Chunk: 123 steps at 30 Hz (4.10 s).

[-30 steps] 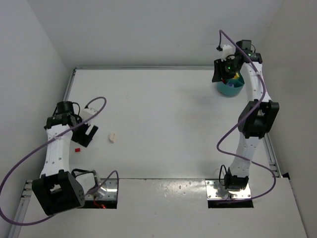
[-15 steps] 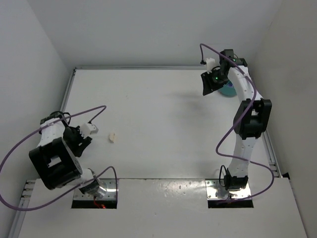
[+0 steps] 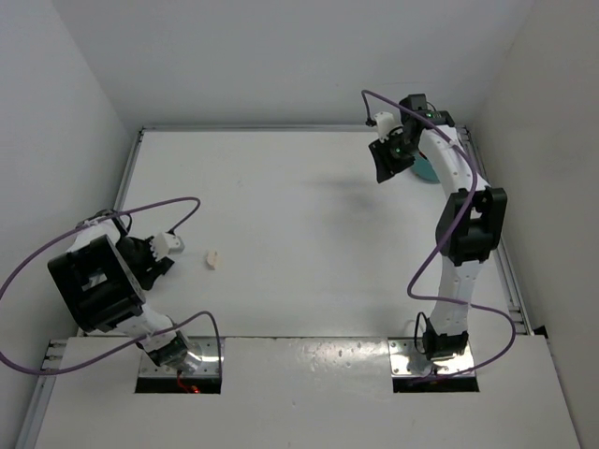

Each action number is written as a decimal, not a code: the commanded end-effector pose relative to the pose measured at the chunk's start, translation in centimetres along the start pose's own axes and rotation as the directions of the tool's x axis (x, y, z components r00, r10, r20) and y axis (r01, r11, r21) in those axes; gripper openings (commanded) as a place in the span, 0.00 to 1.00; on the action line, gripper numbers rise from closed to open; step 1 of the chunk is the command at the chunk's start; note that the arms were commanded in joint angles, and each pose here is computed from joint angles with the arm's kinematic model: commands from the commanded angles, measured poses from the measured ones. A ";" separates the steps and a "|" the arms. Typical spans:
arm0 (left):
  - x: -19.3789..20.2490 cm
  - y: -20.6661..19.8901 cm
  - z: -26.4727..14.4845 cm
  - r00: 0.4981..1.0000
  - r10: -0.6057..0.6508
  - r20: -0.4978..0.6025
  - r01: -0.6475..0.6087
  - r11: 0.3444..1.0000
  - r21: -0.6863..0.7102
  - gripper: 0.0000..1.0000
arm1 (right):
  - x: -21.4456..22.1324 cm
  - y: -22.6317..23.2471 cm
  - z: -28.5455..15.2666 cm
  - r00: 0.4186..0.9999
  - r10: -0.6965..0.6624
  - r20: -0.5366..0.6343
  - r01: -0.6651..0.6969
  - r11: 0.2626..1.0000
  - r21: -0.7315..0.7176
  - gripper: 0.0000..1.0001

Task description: Sort the legos into containers by color

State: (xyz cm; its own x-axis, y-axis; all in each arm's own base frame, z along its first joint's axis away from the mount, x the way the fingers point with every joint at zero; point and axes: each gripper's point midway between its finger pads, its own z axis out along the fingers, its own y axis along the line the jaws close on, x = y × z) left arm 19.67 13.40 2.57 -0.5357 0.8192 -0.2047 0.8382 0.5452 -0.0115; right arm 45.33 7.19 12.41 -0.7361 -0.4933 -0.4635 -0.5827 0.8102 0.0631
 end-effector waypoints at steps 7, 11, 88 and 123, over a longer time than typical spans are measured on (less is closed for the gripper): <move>0.4 1.5 0.7 0.999 0.053 -0.002 -0.053 0.998 -0.045 0.57 | -1.3 0.2 -0.7 0.998 -0.054 0.029 0.052 0.998 0.044 0.44; 0.9 1.1 1.2 0.998 0.051 -0.023 -0.052 0.998 -0.041 0.56 | -1.2 0.1 -0.7 0.998 -0.054 0.025 0.052 0.997 0.052 0.44; -39.9 -9.5 -18.5 0.457 -0.065 0.887 0.083 0.996 0.030 0.08 | -10.7 32.4 -7.3 0.962 0.258 0.090 -0.085 0.595 -0.799 0.50; -39.9 -11.5 -16.6 0.496 -0.038 0.868 -0.008 0.999 0.048 0.08 | -10.7 32.6 -7.5 0.960 0.273 0.068 -0.093 0.538 -0.838 0.44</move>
State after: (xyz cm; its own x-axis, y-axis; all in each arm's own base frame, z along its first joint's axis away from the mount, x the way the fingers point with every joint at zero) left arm 29.39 -22.50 26.39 -0.2400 0.2332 -0.9423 0.8470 0.5245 -0.0859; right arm 32.47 36.40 25.03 -0.8543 -0.2248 -0.4687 -0.5158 0.2555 0.8177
